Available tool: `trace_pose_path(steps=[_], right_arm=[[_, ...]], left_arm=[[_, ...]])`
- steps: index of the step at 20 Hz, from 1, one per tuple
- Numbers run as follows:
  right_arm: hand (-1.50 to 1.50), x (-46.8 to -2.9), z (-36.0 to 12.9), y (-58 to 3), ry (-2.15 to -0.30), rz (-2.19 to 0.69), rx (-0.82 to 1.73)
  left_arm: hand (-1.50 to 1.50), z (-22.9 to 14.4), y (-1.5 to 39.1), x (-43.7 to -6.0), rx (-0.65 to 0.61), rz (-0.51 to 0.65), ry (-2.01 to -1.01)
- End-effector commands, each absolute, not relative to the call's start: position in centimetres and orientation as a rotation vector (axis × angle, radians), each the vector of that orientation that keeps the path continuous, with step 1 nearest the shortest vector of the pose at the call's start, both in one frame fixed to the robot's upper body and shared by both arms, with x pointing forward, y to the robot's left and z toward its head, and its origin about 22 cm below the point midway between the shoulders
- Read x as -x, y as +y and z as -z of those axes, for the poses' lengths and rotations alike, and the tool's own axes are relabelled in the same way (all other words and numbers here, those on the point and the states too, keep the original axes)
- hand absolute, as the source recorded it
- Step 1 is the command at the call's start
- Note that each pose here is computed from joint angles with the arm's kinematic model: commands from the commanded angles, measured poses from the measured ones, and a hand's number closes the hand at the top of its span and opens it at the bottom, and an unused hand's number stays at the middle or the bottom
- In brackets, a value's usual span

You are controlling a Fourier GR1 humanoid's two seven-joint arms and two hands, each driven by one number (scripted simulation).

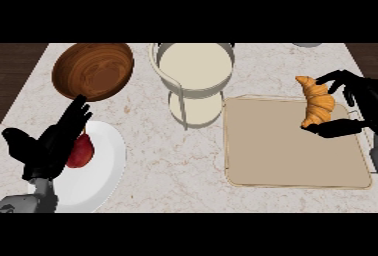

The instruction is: Pick the croissant from the tray and place it in the tiered basket

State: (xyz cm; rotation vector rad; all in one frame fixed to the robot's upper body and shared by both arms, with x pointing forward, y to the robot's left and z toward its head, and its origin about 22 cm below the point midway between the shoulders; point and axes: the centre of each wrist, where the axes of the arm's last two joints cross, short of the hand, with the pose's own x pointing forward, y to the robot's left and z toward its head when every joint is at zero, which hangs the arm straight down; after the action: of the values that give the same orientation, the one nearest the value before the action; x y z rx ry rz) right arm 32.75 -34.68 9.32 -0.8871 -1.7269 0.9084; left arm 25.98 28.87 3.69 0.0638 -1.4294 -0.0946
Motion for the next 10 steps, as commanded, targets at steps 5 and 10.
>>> trace_pose_path(steps=[5, 10], right_arm=[[1.5, -34.4, -16.0, -34.8, -1.929, -0.894, 0.633], [1.5, -32.5, -19.3, -28.8, -1.929, -0.946, 0.56]], left_arm=[[0.0, -3.0, 29.6, -25.2, -0.075, 0.093, -1.419], [0.0, -3.3, 29.8, -25.7, -0.072, 0.081, -1.403]])
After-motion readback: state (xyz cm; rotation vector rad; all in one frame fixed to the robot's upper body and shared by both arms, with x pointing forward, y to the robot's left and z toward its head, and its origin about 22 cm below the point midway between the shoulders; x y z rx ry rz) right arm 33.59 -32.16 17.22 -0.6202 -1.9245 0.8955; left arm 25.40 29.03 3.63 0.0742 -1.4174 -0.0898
